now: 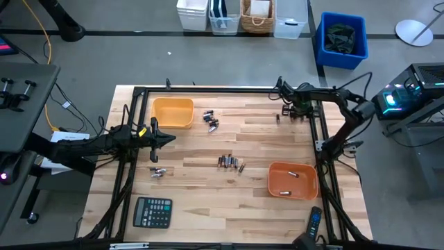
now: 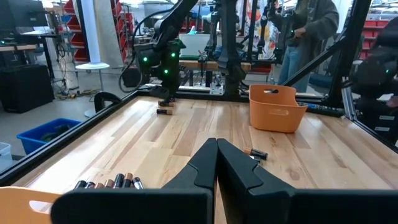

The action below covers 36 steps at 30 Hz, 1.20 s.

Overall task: Sort batteries
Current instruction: Put the silver battery into the orange bin

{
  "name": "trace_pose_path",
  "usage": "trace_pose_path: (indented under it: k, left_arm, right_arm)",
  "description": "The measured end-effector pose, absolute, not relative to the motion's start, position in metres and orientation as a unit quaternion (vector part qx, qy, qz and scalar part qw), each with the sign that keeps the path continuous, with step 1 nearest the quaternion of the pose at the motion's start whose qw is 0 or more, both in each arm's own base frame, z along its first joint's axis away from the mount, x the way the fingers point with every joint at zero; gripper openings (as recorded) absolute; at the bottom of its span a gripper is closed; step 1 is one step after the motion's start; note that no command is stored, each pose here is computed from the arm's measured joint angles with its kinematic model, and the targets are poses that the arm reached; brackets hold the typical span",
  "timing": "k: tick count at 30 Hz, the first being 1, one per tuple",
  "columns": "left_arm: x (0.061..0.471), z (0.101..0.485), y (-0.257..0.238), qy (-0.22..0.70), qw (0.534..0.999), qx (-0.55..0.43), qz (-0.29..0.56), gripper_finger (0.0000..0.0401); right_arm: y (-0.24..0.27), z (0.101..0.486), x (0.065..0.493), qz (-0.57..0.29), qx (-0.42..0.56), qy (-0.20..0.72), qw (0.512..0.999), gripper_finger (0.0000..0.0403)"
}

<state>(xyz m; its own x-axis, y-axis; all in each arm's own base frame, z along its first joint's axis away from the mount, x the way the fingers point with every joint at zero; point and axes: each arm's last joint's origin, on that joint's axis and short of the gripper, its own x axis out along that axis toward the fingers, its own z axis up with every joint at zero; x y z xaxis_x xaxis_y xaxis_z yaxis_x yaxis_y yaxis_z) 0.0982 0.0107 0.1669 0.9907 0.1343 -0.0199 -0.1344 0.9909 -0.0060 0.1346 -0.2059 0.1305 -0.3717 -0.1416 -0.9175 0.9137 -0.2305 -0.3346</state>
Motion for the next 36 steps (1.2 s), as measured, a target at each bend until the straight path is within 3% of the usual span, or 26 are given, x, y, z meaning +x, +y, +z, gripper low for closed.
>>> trace_pose_path:
  k: [8,17,26,31,36]
  left_arm:
    - [0.098,0.167,0.011,0.010,0.998,-0.004,0.067,0.0001]
    - [0.098,0.167,0.011,0.009,0.998,-0.004,0.067,0.0001]
    - [0.098,0.167,0.011,0.009,0.998,-0.004,0.067,0.0001]
    - [0.098,0.167,0.011,0.010,0.998,-0.004,0.068,0.0001]
    - [0.098,0.167,0.011,0.010,0.998,-0.004,0.067,0.0001]
  right_arm:
    - [-0.209,0.118,0.138,-0.638,0.402,0.523,0.397,0.0149]
    - [-0.210,0.118,0.138,-0.584,0.428,0.543,0.425,0.0036]
    - [-0.206,0.122,0.139,-0.550,0.406,0.578,0.446,0.0036]
    - [-0.191,0.146,0.136,-0.500,0.451,0.568,0.473,0.0036]
    - [-0.182,0.171,0.133,-0.519,0.448,0.532,0.497,0.0035]
